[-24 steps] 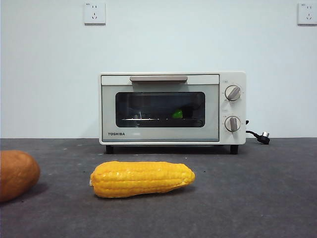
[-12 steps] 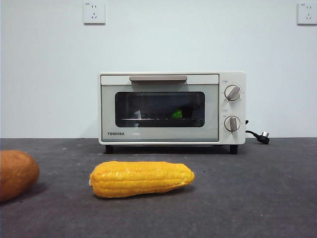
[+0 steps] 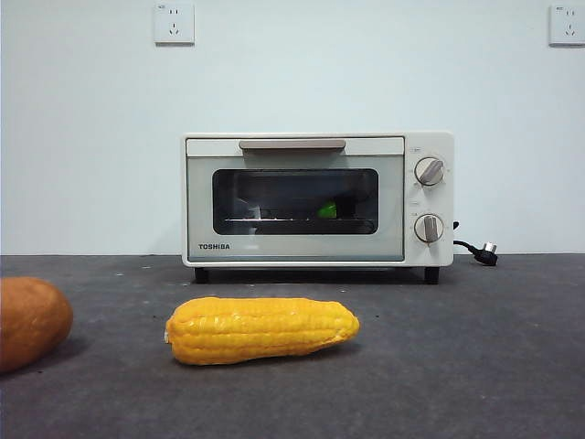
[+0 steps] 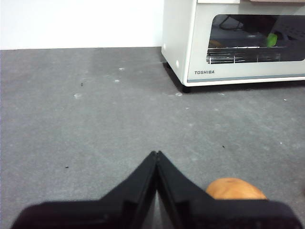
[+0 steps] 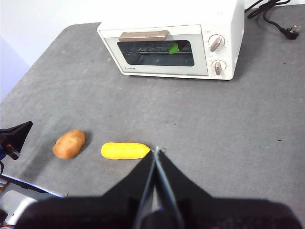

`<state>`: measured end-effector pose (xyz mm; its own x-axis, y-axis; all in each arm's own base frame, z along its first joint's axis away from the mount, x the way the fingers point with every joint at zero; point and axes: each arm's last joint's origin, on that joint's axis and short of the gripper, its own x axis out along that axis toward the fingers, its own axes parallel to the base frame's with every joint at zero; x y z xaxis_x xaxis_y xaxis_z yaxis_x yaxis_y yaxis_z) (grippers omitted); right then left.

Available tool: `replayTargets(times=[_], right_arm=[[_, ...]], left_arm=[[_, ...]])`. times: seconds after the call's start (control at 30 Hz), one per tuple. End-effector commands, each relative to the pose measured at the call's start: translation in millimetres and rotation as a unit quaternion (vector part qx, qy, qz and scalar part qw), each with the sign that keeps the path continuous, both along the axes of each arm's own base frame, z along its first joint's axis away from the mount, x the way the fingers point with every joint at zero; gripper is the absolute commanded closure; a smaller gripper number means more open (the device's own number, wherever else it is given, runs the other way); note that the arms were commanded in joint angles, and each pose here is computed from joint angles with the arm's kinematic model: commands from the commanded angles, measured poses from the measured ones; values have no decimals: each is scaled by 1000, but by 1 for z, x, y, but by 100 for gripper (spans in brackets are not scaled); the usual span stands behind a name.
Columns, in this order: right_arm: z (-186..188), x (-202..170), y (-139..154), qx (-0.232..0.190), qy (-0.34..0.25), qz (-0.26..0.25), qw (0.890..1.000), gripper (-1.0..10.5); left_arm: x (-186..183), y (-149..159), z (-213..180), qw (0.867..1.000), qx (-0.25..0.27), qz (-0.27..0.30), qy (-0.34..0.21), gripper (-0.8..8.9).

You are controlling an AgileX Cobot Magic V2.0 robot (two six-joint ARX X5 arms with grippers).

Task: Take the eggplant from the table,put the eggplant in the oven

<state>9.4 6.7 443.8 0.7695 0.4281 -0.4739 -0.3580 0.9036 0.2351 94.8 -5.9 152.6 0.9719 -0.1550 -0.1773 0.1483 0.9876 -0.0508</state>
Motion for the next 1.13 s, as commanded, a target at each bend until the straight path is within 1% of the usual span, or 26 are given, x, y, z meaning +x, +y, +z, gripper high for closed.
replayTargets(times=[0.03,0.53,0.57,0.63,0.73,0.8,0.93,1.03,1.13], right_arm=[[-2,-1,0,-7,10,1,1000,946],[-2,-1,0,-7,10,1,1000,946],[-2,-1,-1,-16,5,4,1000,946],[-2,0,-2,-54,-14,4,998,946],[-1,2,-4,-98,-37,-40,994,946],[0,5,-4,-116,-65,-57,990,946],[-8,8,-4,-116,-125,-96,981,946],[-30,14,-5,-115,-157,-139,971,946],[-58,25,-5,-108,-187,-169,962,946]], left_arm=[[1,0,-2,1000,-4,0,2,816],[1,0,-2,1000,-4,0,3,816],[1,0,-2,1000,-4,0,3,816],[1,0,-2,1000,-4,0,3,816],[1,0,-2,1000,-4,0,3,816],[1,0,-2,1000,-4,0,3,816],[1,0,-2,1000,-4,0,3,816],[1,0,-2,1000,-4,0,3,816],[1,0,-2,1000,-4,0,3,816]])
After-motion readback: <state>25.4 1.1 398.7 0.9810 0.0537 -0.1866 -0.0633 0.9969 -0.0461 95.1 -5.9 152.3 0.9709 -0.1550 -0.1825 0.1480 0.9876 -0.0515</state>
